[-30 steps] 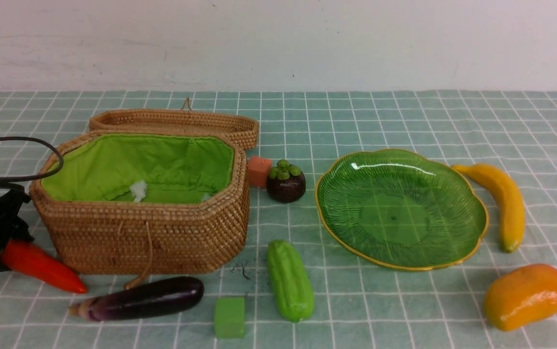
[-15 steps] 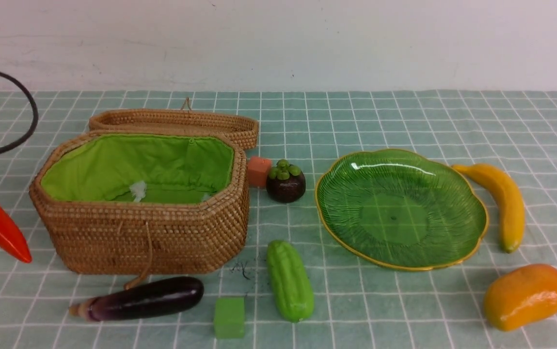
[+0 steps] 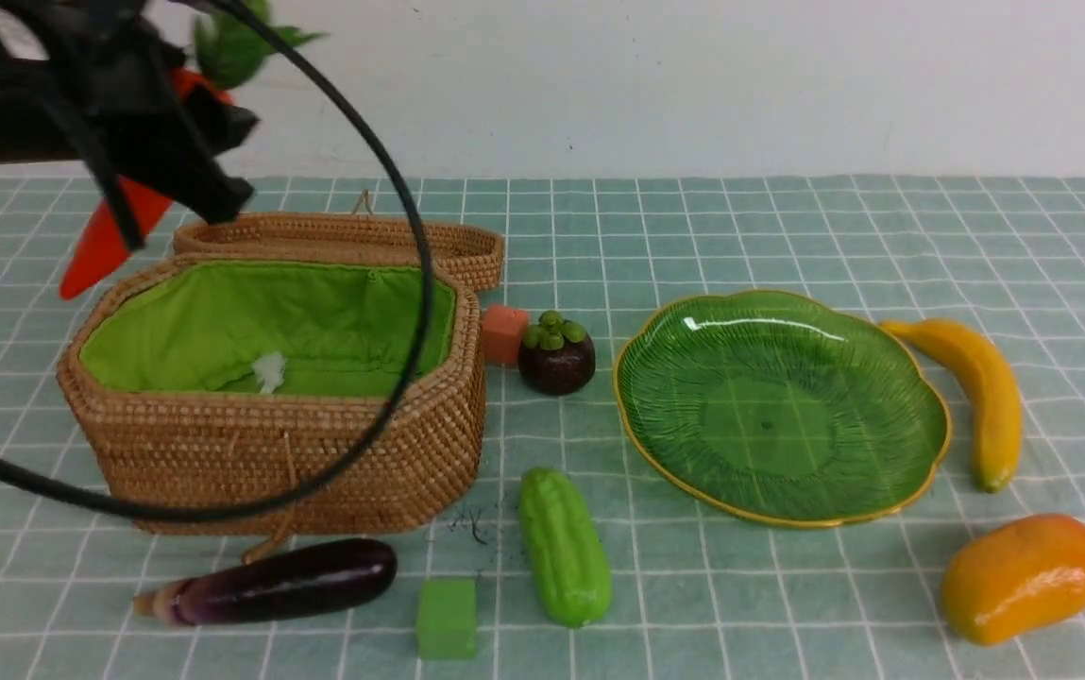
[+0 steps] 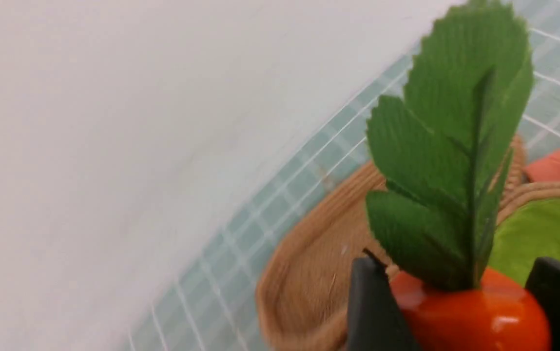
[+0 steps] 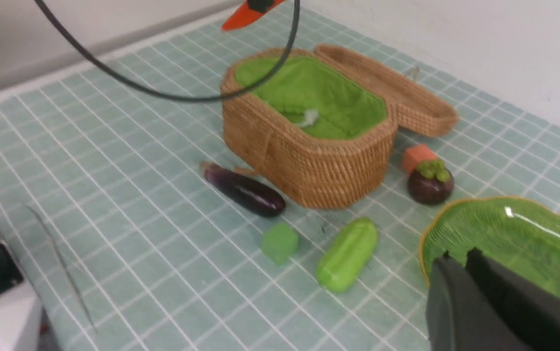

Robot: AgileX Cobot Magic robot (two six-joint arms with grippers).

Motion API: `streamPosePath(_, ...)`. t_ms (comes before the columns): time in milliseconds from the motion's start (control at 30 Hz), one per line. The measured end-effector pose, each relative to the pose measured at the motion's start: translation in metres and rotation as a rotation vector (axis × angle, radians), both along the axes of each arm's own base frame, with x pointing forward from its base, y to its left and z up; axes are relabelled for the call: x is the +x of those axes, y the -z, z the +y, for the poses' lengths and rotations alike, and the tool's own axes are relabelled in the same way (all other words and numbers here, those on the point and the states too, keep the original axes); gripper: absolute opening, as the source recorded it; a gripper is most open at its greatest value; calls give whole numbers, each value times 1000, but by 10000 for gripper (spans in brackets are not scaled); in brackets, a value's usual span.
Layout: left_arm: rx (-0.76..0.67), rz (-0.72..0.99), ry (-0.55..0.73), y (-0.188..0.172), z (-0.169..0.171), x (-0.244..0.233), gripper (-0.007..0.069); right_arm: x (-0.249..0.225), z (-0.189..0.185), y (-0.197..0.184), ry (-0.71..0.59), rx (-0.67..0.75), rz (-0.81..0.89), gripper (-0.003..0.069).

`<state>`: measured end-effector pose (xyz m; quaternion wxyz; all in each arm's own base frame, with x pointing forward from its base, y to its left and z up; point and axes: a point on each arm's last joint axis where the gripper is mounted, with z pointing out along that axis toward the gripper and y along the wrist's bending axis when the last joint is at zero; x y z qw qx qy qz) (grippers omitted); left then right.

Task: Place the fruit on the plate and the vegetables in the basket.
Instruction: Use the left arm to grab a carrot and put it into the left basket

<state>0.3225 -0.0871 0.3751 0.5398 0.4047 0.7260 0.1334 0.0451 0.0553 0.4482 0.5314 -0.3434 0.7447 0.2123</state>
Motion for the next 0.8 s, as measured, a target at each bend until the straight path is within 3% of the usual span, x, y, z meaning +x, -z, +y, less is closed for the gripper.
streamPosePath(167,203,50,152,35,-42,30,375,0,-6,5,46,-72,17,49)
streamPosePath(367,464,94,206,78,-46,57,375,-1,-9,10,71,-101,75,52)
streamPosePath(667,501,172,179,94,-43,61,378,0,-9,10,79,-93,70,55)
streamPosePath(800,526,237,168,99,-39,58,440,0,-9,9,82,-85,60,55)
